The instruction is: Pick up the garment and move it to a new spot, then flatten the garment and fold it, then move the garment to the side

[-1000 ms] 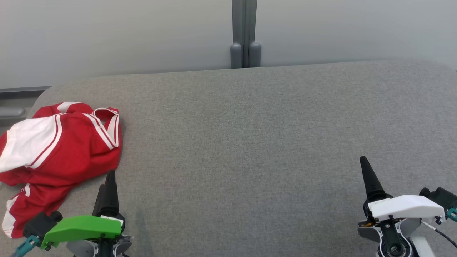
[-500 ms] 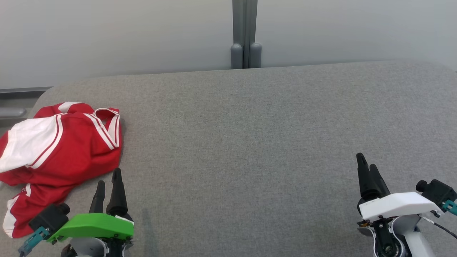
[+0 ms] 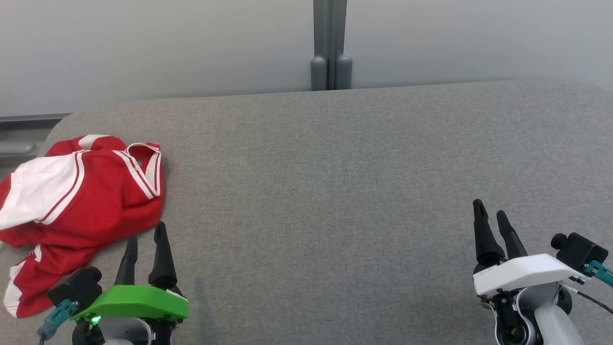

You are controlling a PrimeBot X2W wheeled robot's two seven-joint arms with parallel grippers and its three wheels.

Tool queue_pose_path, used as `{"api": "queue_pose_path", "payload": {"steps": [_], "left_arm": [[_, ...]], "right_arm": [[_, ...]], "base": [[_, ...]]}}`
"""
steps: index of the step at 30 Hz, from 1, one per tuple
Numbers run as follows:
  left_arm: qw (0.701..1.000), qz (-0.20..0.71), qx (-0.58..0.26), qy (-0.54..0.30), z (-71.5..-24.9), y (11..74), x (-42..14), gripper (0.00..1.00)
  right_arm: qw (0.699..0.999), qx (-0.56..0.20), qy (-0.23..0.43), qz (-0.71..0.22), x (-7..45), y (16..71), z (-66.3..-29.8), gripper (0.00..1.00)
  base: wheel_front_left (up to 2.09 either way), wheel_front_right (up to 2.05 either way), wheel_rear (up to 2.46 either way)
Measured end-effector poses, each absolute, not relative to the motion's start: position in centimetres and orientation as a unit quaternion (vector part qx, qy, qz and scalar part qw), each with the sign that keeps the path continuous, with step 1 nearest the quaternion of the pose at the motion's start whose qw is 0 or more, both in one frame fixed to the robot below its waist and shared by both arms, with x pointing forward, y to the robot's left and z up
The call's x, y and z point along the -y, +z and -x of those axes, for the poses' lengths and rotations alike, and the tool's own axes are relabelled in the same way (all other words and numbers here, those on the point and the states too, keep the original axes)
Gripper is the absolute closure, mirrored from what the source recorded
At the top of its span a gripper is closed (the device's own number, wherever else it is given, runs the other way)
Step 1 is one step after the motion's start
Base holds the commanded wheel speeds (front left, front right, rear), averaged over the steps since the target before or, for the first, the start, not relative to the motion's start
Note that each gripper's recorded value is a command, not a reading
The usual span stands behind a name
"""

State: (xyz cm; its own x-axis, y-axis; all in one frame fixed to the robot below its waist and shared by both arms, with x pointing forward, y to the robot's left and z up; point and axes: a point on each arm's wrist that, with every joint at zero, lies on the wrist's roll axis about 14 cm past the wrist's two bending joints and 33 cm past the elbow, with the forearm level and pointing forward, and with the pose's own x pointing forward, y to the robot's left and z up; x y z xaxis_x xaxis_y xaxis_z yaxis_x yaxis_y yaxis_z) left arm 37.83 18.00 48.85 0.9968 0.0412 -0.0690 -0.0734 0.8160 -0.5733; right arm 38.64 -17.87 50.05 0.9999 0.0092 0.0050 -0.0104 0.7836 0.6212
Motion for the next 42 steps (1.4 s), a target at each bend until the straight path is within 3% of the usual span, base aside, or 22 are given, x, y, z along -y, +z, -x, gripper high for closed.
{"api": "queue_pose_path", "payload": {"steps": [42], "left_arm": [[0.994,0.110,0.020,0.002,-37.9,50.4,-16.9,0.00]], "right_arm": [[0.988,0.025,0.059,-0.139,15.3,50.8,-39.2,0.00]], "base": [[0.00,0.00,0.00]]}}
